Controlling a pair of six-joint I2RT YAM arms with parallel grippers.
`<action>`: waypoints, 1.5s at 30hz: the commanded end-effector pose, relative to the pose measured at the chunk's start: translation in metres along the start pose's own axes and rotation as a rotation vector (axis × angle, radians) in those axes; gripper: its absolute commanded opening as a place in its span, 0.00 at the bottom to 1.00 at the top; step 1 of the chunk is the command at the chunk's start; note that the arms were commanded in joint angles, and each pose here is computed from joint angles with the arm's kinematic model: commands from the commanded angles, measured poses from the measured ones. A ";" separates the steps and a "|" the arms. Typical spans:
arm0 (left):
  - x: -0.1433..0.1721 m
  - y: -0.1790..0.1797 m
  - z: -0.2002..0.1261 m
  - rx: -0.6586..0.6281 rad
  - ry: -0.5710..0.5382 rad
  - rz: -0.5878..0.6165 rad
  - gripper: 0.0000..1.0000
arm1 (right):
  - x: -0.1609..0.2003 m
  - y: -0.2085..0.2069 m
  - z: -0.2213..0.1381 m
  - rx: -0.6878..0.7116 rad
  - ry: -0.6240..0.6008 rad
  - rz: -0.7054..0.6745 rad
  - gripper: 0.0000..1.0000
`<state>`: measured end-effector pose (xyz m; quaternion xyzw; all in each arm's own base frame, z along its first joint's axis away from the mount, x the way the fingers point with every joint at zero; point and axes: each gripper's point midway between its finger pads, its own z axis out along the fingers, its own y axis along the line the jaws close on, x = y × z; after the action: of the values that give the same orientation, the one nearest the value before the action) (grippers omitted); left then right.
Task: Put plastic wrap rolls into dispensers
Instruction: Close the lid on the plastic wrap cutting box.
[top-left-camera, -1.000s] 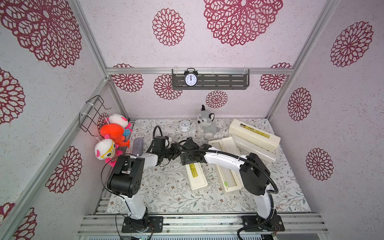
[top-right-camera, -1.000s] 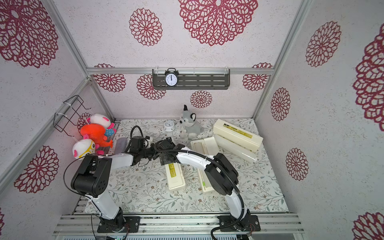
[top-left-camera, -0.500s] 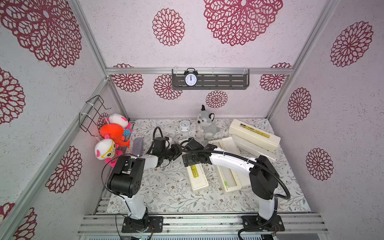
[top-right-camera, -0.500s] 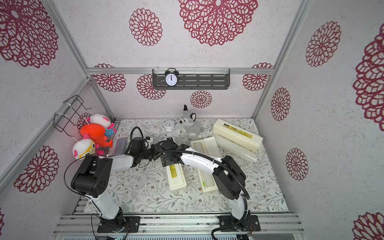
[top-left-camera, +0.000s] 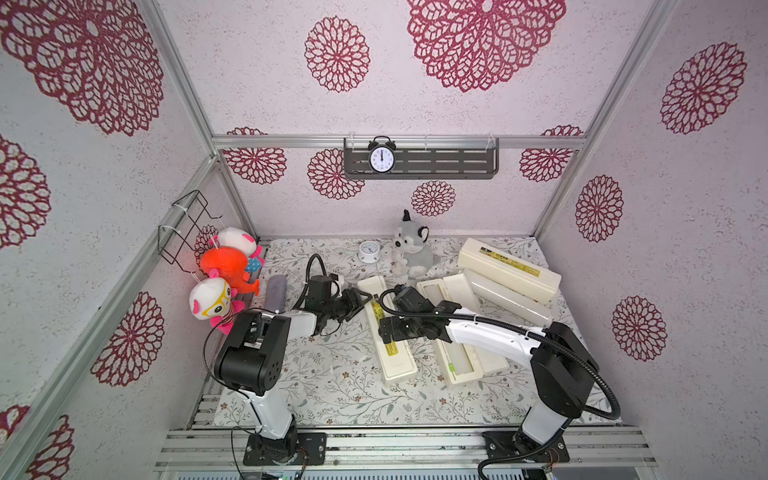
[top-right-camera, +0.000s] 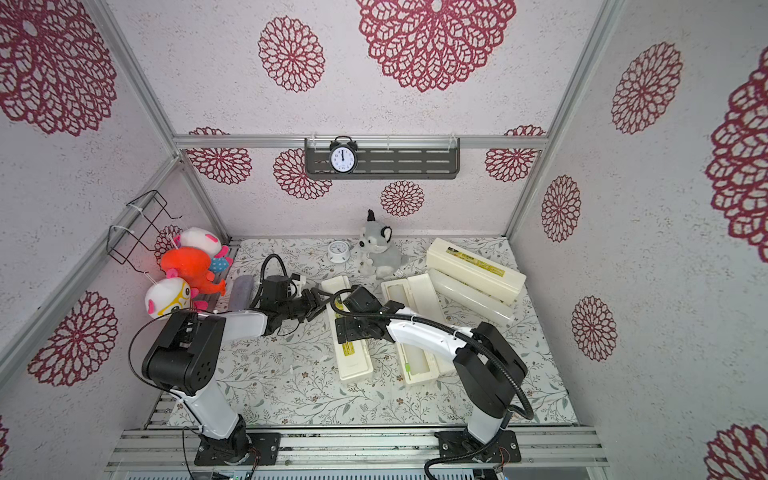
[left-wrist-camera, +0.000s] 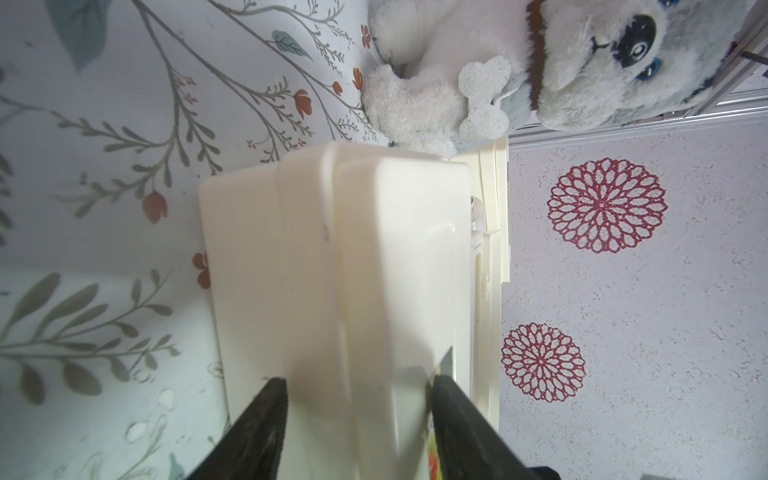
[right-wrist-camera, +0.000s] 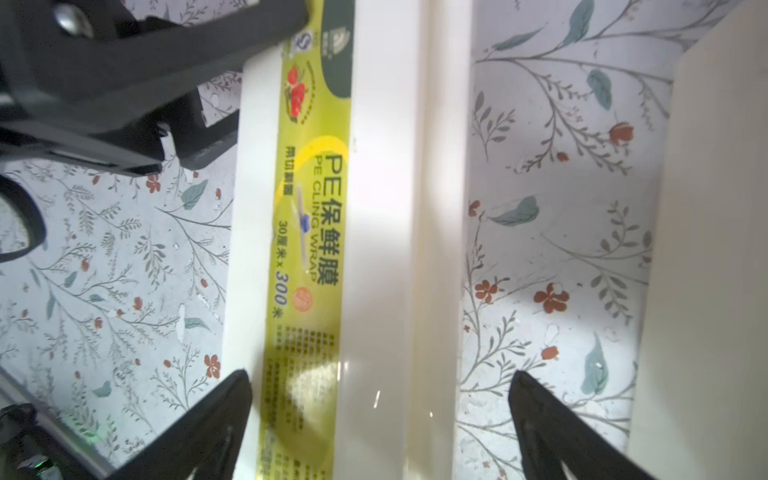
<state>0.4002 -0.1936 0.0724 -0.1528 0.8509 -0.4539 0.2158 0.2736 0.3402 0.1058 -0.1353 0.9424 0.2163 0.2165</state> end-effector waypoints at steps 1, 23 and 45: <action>0.048 0.041 0.003 -0.157 0.137 -0.070 0.59 | 0.025 -0.003 0.005 -0.072 0.070 0.062 0.94; 0.198 0.011 -0.034 -0.049 0.481 -0.142 0.60 | 0.048 0.000 0.010 -0.217 0.108 0.145 0.86; 0.241 0.060 -0.054 -0.252 0.572 -0.170 0.64 | 0.062 0.001 -0.028 -0.298 0.075 0.170 0.93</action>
<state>0.2355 -0.2572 0.0618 -0.0839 0.8689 -0.4849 0.0532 0.2099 0.3198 0.0894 -0.1020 0.9189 0.3595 0.1261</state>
